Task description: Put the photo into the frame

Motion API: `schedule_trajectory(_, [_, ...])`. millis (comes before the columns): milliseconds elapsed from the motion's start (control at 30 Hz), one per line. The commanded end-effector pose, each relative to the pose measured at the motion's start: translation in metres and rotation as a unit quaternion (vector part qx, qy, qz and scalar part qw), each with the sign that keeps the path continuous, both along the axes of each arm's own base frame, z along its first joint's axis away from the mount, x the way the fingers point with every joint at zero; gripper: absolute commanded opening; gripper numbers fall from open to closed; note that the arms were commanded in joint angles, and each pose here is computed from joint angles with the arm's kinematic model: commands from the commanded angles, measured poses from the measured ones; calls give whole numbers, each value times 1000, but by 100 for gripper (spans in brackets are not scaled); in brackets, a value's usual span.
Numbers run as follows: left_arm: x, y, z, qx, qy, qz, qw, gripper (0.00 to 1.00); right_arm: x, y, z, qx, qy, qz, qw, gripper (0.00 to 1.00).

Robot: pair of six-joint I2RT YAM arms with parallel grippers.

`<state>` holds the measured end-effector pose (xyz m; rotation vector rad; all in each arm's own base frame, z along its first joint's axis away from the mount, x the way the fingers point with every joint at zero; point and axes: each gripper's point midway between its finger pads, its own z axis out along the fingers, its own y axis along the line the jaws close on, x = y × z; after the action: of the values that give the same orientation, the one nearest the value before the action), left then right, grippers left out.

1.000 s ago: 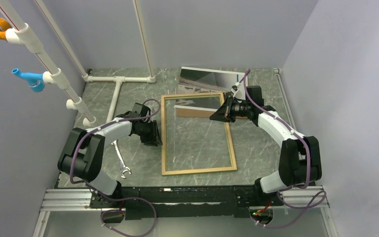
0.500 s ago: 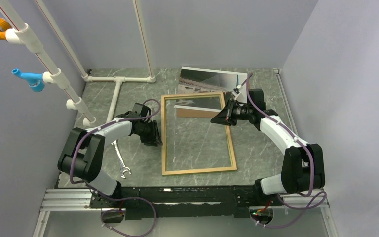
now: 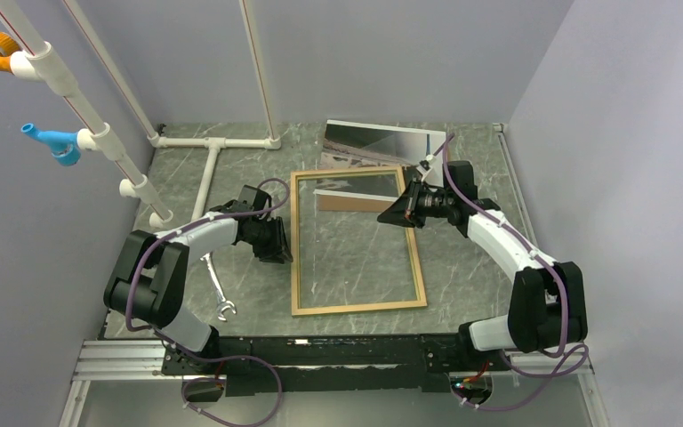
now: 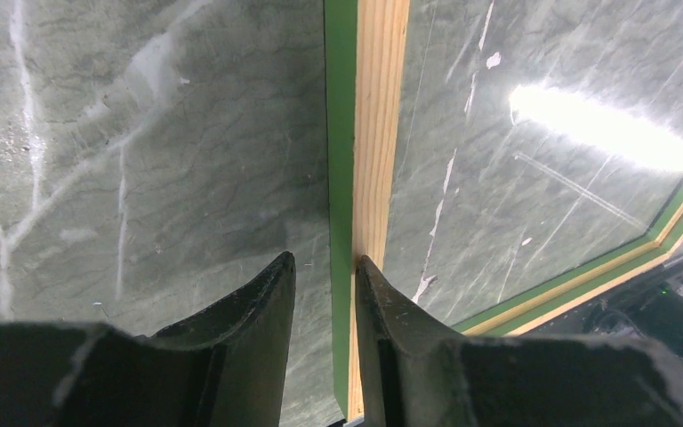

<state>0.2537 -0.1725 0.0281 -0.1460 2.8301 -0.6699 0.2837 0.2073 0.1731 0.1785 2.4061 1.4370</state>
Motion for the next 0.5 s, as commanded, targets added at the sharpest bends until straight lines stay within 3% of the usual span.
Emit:
schedule_trajectory(0, [-8, 18, -15, 52, 8, 1, 999, 35, -6, 8, 24, 15, -6, 14, 1000, 0])
schedule_trajectory(467, [-10, 18, -18, 56, 11, -2, 998, 35, -4, 15, 42, 13, -7, 26, 1000, 0])
